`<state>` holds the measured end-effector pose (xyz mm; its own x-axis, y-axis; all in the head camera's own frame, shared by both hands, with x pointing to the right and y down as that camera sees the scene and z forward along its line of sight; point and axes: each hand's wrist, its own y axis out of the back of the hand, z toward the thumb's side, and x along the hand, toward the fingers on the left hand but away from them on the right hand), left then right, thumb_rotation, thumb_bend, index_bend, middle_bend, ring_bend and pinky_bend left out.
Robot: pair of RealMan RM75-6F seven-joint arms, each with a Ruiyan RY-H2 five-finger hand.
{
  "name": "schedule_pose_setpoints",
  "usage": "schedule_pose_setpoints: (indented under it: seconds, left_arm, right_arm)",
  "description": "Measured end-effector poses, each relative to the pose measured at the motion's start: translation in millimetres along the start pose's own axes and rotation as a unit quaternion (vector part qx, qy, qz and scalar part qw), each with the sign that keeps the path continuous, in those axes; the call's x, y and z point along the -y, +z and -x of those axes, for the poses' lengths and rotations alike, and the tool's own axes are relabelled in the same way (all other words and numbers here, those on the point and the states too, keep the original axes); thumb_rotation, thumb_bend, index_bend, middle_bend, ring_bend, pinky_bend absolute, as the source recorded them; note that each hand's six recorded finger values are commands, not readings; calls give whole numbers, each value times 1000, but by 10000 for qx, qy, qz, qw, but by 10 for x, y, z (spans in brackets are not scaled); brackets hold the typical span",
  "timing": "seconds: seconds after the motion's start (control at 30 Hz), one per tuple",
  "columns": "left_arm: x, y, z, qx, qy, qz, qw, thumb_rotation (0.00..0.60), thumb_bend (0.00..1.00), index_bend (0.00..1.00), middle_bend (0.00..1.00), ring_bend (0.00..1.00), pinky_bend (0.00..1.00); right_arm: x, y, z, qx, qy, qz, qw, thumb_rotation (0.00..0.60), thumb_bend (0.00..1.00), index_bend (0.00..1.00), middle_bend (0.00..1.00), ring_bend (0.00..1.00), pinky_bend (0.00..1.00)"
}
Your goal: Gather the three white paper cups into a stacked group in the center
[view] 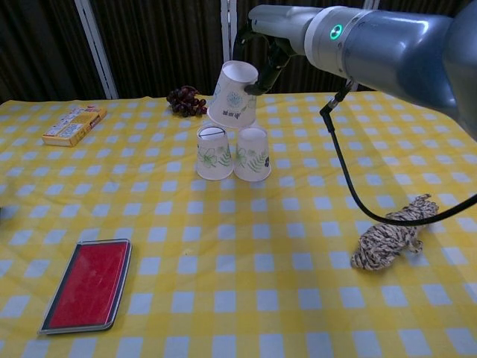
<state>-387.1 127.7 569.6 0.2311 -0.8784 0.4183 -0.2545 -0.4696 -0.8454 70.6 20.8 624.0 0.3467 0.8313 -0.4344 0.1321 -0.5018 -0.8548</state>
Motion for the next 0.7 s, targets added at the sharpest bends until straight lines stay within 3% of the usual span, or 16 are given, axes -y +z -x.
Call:
schedule_pose_setpoints:
  seconds: [0.33,0.7]
  left_arm:
    - [-13,-21,-2,-40,-2,-4,10000,600,223,0,0,0,0]
    - [-17,-23,-11,-34,-1,23,10000,600,224,0,0,0,0]
  right_arm:
    - [137,-126,99,289,115,-56,9995,600,280,450,110,0,0]
    - [242,-130,129,311,213,50,9993,600,278,443,108,0,0]
